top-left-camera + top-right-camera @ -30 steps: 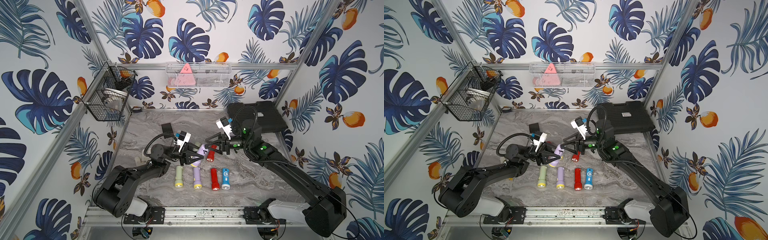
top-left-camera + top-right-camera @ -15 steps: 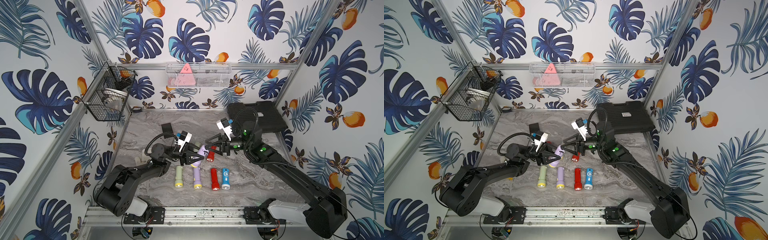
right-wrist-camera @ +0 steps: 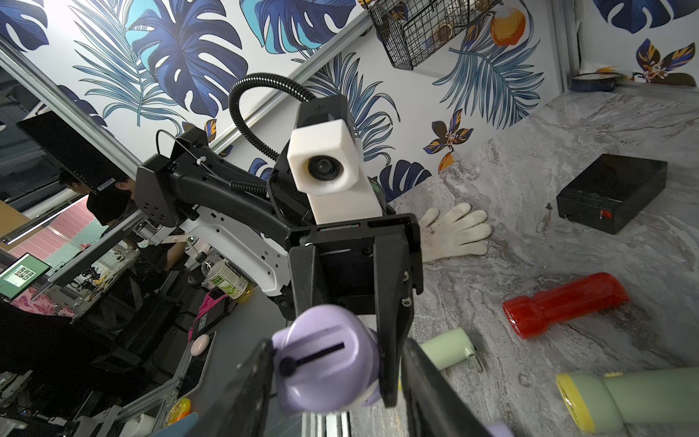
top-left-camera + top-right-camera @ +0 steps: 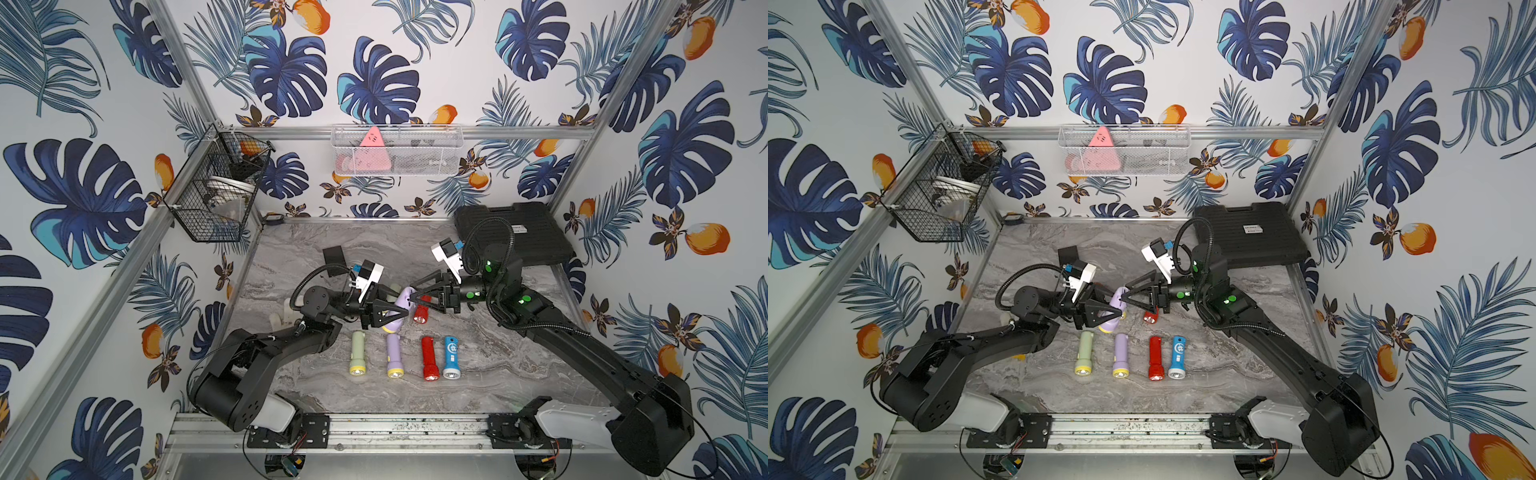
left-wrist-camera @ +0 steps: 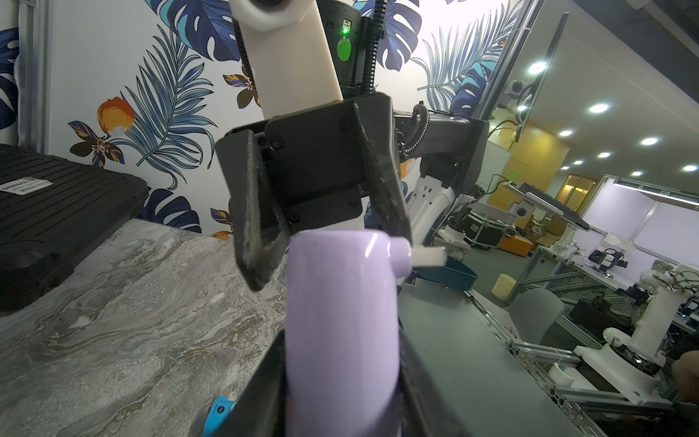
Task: Close the plug at the bottom of the flashlight
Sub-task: Close the plug of the flashlight.
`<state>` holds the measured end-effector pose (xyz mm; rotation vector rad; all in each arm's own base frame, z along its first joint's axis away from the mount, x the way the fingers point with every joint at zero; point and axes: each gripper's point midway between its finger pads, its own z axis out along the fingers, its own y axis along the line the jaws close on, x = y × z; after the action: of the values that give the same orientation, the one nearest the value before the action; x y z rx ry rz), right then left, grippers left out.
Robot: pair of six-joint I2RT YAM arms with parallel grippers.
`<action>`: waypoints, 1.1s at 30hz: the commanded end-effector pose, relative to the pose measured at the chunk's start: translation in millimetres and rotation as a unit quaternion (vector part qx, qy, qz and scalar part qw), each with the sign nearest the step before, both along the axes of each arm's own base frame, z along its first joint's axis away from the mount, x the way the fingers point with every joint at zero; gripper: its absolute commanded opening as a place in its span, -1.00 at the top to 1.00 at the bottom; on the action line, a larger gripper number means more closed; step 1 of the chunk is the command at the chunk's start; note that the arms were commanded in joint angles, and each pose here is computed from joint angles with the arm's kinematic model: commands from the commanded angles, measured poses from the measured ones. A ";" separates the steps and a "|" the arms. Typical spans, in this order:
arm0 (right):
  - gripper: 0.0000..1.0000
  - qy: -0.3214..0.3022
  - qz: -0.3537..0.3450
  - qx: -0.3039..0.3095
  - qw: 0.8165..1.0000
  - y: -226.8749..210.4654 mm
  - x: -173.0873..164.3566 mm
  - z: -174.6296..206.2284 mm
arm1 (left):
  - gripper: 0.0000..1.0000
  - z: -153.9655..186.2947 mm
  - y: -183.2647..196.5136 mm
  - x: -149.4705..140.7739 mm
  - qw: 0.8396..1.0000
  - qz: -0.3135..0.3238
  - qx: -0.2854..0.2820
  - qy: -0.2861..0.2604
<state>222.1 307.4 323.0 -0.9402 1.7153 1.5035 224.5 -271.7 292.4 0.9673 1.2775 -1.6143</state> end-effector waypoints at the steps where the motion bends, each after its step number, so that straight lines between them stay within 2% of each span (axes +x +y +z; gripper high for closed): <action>1: -0.10 -0.004 -0.010 -0.003 1.000 0.8 4.7 -0.6 | 1.00 13.8 2.6 -6.7 0.999 -0.001 -0.018 -0.036; 5: -0.25 -0.018 -0.016 -0.005 1.000 -2.2 3.3 5.5 | 1.00 12.2 2.8 -6.7 0.999 -0.002 -0.016 -0.034; 14: -0.24 -0.031 -0.023 -0.005 0.999 -6.0 1.0 11.7 | 1.00 12.7 2.1 -7.4 0.999 -0.002 -0.017 -0.033; 24: -0.12 -0.013 -0.015 -0.006 1.000 0.0 6.9 3.9 | 1.00 17.1 2.2 -10.5 0.999 -0.005 -0.020 -0.039; 33: 0.09 0.018 -0.006 -0.002 1.000 2.6 5.3 -12.5 | 1.00 24.7 3.3 -12.8 0.998 -0.002 -0.027 -0.051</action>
<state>222.9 309.1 327.3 -0.9538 1.6720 1.5159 219.4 -271.8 294.4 0.9799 1.2883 -1.6271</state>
